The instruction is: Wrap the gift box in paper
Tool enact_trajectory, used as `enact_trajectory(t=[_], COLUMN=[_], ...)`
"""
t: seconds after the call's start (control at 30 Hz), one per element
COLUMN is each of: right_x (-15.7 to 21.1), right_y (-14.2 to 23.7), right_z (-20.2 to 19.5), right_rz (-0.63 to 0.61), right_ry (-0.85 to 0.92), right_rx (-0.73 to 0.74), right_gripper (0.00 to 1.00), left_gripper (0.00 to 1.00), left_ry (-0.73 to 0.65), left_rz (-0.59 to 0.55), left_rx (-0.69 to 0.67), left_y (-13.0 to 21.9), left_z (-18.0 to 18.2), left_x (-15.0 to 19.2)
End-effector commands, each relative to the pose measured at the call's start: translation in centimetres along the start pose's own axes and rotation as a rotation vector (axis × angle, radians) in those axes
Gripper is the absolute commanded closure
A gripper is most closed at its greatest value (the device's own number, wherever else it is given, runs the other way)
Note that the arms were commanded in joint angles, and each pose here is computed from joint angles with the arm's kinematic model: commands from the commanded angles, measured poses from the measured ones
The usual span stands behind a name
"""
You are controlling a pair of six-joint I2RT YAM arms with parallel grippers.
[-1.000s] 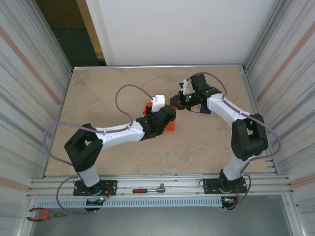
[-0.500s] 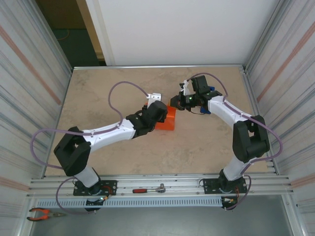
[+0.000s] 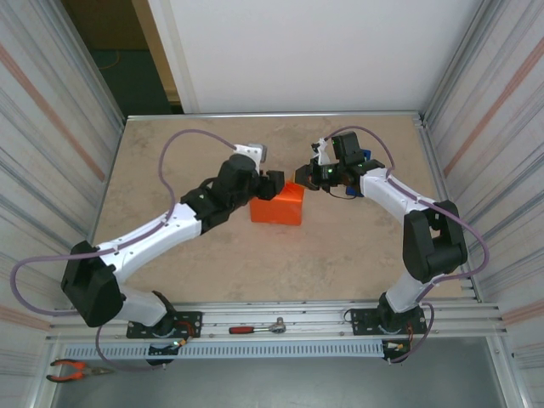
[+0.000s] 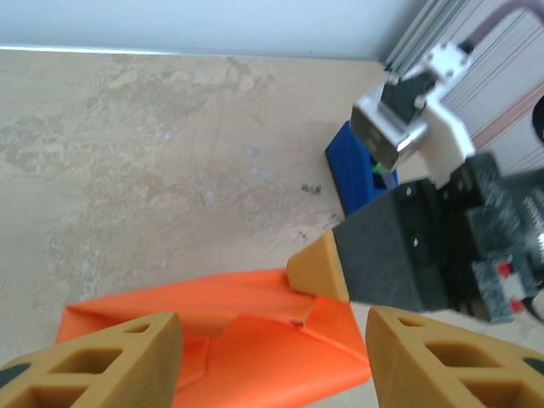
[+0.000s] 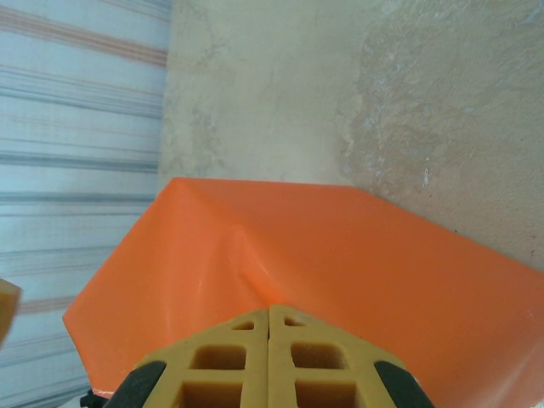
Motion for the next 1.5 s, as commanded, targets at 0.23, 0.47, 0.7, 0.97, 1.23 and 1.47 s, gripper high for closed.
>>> enact_trajectory(t=[0.23, 0.47, 0.7, 0.97, 1.23, 1.47], right_x=[4.3, 4.6, 4.6, 4.6, 4.7, 4.7], right_y=[-1.6, -1.8, -1.8, -1.8, -1.9, -1.8], right_z=[-8.0, -8.4, -8.4, -8.7, -8.9, -9.0], right_rz=[0.134, 0.14, 0.141, 0.14, 0.142, 0.137], right_ry=[-0.205, -0.208, -0.207, -0.21, -0.211, -0.211], right_rx=[0.27, 0.282, 0.291, 0.298, 0.305, 0.308], right_gripper=[1.0, 1.0, 1.0, 1.0, 1.0, 1.0], left_gripper=[0.61, 0.94, 0.98, 0.98, 0.99, 0.99], left_ry=[0.013, -0.066, -0.16, -0.238, -0.265, -0.278], left_rz=[0.198, 0.449, 0.574, 0.702, 0.771, 0.76], left_rx=[0.102, 0.114, 0.135, 0.144, 0.159, 0.184], left_y=[-4.0, -9.1, -10.8, -10.2, -8.8, -7.4], left_z=[5.1, 5.8, 4.5, 3.6, 3.3, 2.5], left_x=[-4.1, -2.6, -1.4, 0.9, 1.9, 1.2])
Point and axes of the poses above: each hand's point on the last joint's axis, 136 mm out from that joint toward the fingers, its own y axis back along the fingers, its own z axis along the line the jaws close on, x = y × z, the point moved 5 cm from there along y, back along the fingers, and after that the axes turned 11 degrees about -y, right-handed, at the moved point
